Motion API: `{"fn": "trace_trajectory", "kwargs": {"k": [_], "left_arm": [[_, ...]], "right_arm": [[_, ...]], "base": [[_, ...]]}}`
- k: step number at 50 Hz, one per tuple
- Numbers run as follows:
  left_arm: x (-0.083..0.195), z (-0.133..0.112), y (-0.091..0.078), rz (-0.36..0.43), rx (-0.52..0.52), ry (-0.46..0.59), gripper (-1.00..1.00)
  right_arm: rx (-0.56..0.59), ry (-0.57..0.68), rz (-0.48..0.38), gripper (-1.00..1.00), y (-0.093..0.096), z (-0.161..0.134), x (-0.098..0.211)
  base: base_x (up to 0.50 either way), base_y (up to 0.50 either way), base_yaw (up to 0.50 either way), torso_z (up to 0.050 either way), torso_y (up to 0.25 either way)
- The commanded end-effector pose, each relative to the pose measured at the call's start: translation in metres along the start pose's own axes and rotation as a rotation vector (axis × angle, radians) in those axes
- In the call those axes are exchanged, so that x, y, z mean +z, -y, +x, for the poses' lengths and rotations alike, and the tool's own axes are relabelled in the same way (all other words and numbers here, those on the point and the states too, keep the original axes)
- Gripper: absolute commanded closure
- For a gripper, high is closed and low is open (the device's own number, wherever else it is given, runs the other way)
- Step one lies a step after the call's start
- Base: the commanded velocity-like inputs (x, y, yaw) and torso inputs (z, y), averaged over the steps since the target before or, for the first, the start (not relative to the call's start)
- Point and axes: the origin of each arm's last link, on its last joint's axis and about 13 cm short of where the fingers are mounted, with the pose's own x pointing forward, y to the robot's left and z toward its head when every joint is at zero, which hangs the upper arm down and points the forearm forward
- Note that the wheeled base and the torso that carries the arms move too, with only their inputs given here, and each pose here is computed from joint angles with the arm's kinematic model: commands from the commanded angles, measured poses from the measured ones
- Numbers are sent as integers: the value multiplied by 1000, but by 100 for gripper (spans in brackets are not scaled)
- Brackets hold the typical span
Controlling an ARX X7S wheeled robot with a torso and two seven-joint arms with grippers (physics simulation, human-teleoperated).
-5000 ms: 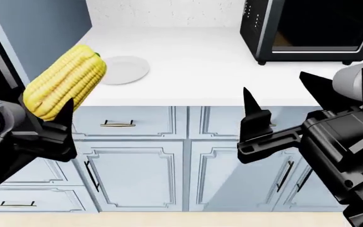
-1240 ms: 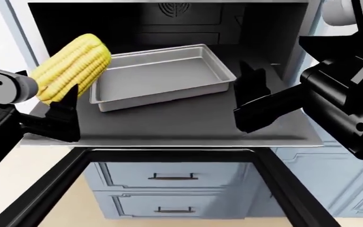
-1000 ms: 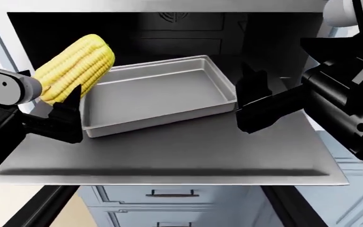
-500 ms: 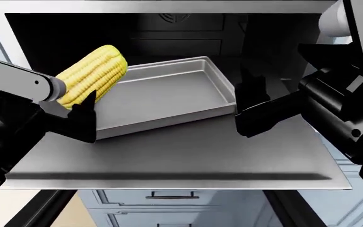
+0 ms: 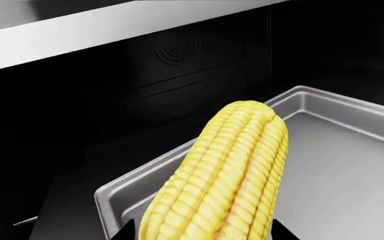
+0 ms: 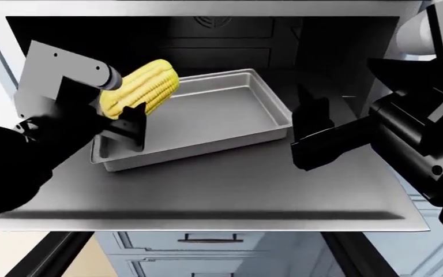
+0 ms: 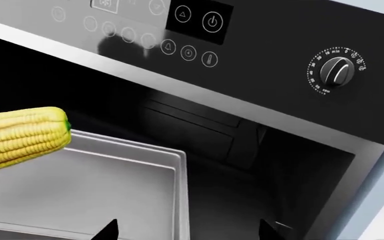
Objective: Place the corn on the top rack of the oven.
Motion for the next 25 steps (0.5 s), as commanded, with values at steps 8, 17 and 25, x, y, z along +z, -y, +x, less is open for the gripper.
{"fn": "trace_trajectory", "kwargs": {"k": [8,17,25], "left_arm": [[16,30,1,-5,-32,-35,100],[15,33,4,-3,-59,-69,100],[15,37,5,6,-59,-81,100]], "right_arm": [[-1,-5,2,-100,1,3,-3],[2,-2,2,-100,1,4,-3],[0,7,3,-100,1,3,-3]], "base": [[0,0,0,0,1],[0,0,0,1,1],[0,0,0,0,0]]}}
